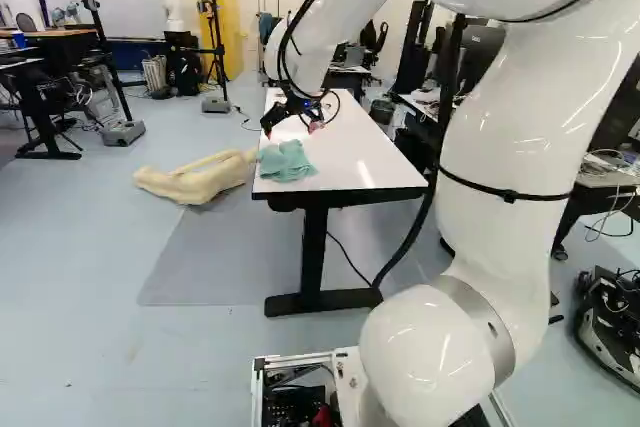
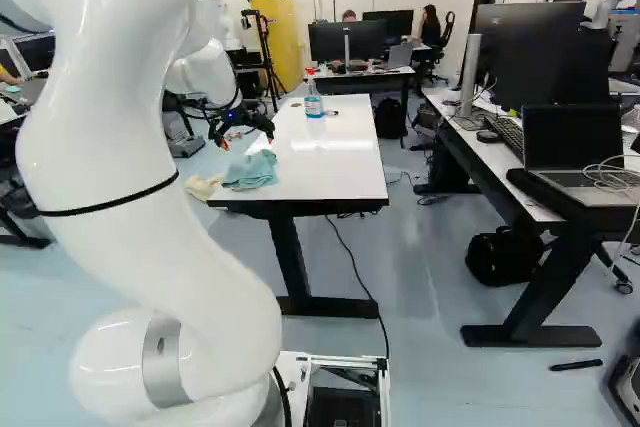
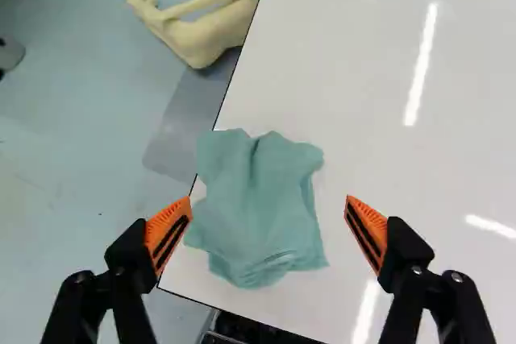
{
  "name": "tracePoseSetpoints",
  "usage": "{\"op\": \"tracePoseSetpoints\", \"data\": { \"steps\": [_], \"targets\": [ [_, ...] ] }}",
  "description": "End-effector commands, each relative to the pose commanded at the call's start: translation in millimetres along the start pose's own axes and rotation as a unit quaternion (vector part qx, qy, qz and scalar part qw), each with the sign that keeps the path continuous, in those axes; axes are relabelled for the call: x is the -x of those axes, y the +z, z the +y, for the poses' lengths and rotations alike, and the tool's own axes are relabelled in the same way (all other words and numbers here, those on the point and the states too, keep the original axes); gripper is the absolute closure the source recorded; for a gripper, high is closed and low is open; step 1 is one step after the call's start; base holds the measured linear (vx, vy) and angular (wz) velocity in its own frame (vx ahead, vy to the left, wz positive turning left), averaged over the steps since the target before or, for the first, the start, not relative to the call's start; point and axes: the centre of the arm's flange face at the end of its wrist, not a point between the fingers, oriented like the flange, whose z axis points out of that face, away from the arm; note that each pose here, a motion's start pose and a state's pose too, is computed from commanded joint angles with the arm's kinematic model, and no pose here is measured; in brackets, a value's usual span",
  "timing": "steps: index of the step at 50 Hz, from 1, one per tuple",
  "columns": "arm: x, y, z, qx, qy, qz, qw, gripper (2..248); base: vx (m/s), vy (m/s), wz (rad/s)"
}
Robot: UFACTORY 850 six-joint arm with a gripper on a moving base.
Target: Clean the table with the green towel
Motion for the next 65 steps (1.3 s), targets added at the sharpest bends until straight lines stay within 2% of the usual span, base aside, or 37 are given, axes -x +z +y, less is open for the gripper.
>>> {"op": "tracePoseSetpoints", "data": {
  "steps": [9,37,65],
  "targets": [
    [1.3,-14.2,15.1,0.008,0.012,0.01,0.9999,3,0.0,0.0,0.0],
    [13.5,-21.9,62.3,0.032,0.05,0.008,0.9982,3,0.0,0.0,0.0],
    [29.0,-31.6,108.2,0.057,0.089,0.007,0.9944,3,0.0,0.0,0.0]
  ]
}}
